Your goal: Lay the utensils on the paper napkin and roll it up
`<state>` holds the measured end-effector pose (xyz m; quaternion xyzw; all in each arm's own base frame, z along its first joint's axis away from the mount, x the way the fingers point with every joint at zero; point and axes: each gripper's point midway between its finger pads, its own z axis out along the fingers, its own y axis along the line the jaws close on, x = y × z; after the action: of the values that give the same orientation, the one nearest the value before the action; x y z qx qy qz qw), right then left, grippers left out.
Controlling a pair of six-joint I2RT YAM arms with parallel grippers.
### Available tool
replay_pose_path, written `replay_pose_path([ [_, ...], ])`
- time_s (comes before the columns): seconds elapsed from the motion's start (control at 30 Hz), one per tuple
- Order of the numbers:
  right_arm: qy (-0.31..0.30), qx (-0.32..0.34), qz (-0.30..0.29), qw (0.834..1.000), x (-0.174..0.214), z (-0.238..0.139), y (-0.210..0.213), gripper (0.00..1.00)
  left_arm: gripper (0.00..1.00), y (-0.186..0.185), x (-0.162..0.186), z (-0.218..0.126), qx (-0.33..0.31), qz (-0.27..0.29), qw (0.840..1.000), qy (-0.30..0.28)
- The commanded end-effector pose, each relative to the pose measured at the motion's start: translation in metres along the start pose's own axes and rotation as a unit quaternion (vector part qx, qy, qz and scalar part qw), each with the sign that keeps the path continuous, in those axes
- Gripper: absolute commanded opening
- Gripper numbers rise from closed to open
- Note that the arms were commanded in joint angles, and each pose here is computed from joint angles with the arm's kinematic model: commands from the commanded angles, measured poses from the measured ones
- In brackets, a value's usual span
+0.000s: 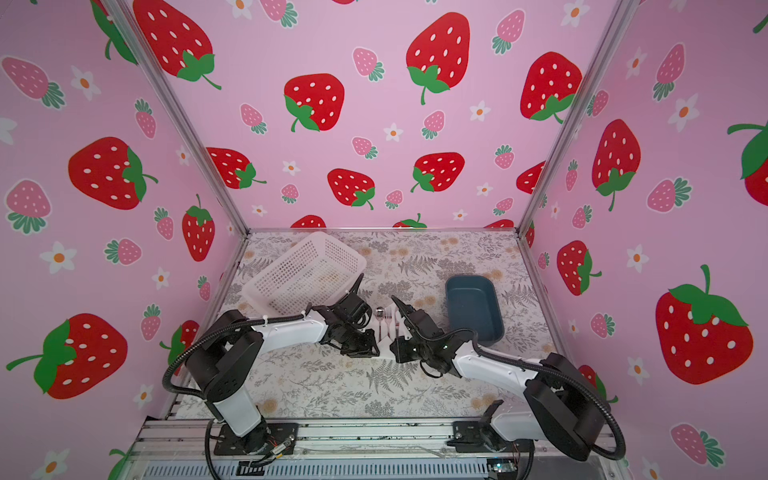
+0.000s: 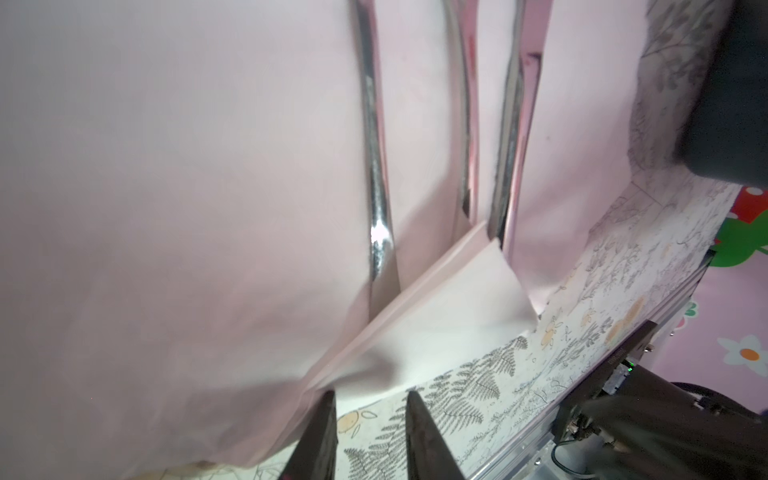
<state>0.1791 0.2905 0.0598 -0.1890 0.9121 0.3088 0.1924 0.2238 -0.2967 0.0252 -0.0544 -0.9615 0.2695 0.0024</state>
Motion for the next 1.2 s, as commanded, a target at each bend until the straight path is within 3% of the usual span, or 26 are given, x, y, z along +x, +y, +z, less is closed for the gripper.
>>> replay_pose_path([
  [0.0,0.02,0.015,0.005,1.0,0.006,0.011,-0.003,0.15,0.3,-0.006,-0.005,-0.001,-0.001,0.007,1.0,-0.001],
  [0.23,0.029,0.069,0.026,0.997,0.016,0.019,-0.028,0.14,0.31,-0.015,-0.006,-0.011,0.014,0.01,1.0,-0.008],
  [0.47,0.056,0.09,0.035,0.994,0.03,0.023,-0.04,0.14,0.33,-0.025,-0.012,-0.04,0.024,0.021,0.998,-0.05],
  [0.73,0.057,0.095,0.035,0.993,0.028,0.023,-0.04,0.14,0.28,-0.034,-0.005,-0.036,0.055,0.021,0.998,-0.03],
  [0.87,0.057,0.098,0.038,0.993,0.028,0.022,-0.041,0.14,0.23,-0.027,-0.003,-0.026,0.043,0.011,0.999,-0.019],
  [1.17,0.058,0.104,0.043,0.992,0.029,0.022,-0.044,0.14,0.23,0.019,-0.001,-0.008,-0.038,-0.021,0.999,-0.014],
])
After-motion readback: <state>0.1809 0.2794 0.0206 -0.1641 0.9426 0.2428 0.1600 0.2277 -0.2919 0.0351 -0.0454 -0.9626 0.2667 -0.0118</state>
